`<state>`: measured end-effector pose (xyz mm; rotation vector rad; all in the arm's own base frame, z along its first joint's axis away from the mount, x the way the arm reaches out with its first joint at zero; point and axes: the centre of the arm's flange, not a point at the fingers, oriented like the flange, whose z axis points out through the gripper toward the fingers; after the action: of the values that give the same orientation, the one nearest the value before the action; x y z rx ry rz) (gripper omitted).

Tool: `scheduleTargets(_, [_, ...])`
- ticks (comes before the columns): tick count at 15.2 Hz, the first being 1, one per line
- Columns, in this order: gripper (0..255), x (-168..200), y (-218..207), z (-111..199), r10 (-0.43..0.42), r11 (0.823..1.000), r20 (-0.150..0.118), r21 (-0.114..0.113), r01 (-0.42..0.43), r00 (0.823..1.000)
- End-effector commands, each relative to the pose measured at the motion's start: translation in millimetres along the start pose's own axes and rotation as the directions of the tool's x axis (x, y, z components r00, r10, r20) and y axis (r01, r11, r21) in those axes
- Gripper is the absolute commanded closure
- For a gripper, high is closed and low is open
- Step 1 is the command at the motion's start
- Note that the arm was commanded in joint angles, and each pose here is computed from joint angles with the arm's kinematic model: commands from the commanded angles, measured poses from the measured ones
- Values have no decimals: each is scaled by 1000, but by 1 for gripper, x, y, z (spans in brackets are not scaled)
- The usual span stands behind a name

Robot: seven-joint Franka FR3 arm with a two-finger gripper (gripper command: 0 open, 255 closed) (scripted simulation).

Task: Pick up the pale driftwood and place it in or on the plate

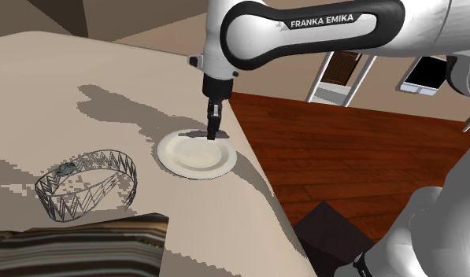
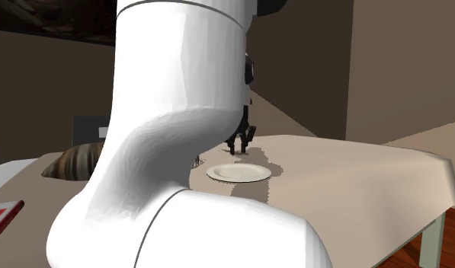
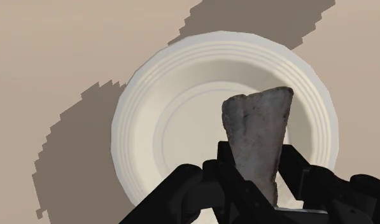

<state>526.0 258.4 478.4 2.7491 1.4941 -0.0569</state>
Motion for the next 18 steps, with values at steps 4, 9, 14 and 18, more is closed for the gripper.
scheduleTargets(4, [255,7,22,15,0,1000,0,0,0,1000])
scheduleTargets(9, [255,8,22,41,0,1000,0,0,0,1000])
scheduleTargets(14, [255,9,22,67,0,1000,0,0,0,1000])
scheduleTargets(18, [255,9,22,76,0,1000,0,0,0,1000])
